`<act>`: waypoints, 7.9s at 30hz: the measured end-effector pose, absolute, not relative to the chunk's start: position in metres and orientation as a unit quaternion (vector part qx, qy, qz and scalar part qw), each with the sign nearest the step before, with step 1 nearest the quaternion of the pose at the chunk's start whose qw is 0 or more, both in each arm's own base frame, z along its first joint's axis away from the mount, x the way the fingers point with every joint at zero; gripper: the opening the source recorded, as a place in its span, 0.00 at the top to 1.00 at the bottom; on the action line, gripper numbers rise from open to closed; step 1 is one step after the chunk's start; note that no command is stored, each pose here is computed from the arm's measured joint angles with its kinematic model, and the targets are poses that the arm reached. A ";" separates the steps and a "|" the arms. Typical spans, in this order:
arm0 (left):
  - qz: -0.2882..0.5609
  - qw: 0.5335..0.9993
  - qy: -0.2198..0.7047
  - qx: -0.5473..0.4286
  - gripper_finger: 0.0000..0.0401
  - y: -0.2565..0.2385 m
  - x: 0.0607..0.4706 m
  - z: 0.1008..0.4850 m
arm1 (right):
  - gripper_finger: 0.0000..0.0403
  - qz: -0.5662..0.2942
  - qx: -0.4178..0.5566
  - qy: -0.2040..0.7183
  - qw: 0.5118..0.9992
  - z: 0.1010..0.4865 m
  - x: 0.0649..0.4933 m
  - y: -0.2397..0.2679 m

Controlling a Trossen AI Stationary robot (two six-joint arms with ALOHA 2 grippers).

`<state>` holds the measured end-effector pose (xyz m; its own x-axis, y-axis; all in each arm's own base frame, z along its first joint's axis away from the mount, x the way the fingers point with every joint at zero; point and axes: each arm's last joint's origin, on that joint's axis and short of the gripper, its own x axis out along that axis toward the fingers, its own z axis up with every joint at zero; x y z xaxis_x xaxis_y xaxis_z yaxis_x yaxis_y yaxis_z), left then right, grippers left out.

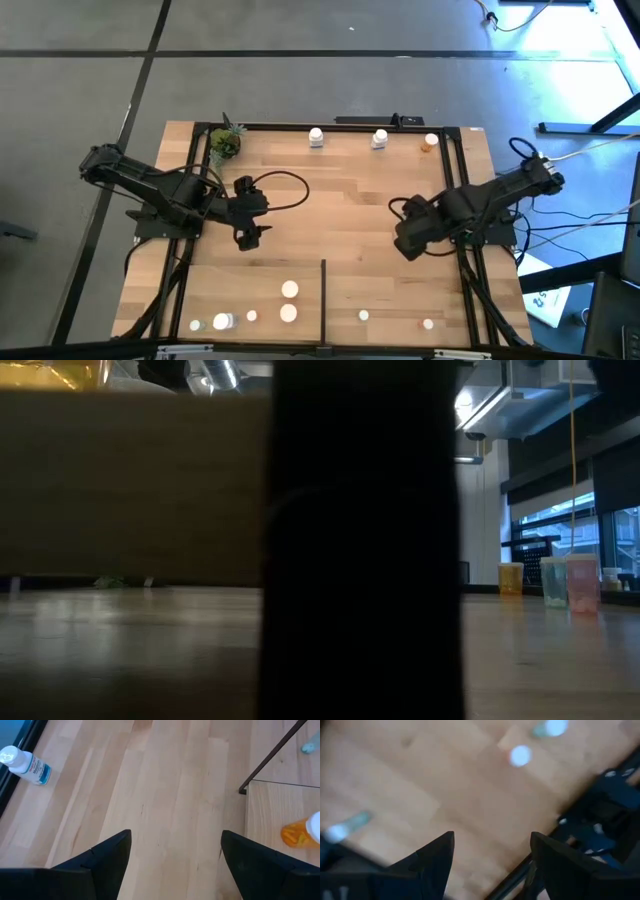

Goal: Pick and place medicine bottles onto shelf by color
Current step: Put the top pink pill bottle on the shelf aligned with the other pink pill bottle

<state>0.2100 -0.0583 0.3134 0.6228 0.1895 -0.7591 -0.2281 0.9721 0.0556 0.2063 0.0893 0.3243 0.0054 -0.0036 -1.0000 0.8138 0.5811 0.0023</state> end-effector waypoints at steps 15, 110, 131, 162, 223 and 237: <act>0.116 0.902 0.416 -0.025 0.25 -0.059 0.211 0.314 | 0.34 -0.347 0.324 0.620 0.625 0.254 0.222 0.055; 0.092 0.899 0.426 -0.037 0.25 -0.061 0.210 0.313 | 0.70 -0.226 0.239 0.537 0.776 0.300 0.311 0.034; 0.035 0.915 0.398 -0.050 0.25 -0.088 0.182 0.326 | 0.70 -0.173 0.116 0.595 0.777 0.291 0.445 -0.004; 0.017 0.920 0.388 -0.055 0.25 -0.092 0.173 0.331 | 0.70 -0.111 0.119 0.637 0.754 0.193 0.493 -0.020; 0.017 0.920 0.388 -0.055 0.25 -0.092 0.173 0.331 | 0.48 -0.122 0.138 0.609 0.771 0.179 0.500 -0.031; 0.017 0.920 0.388 -0.055 0.25 -0.092 0.173 0.331 | 0.48 -0.122 0.139 0.600 0.778 0.191 0.497 -0.031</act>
<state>0.1729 -0.0924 0.3311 0.6984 -0.0119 -0.7156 -0.0738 0.9933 -0.0885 0.4973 -0.0313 0.1913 0.2500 -0.0228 -0.9680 0.3561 0.9318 0.0700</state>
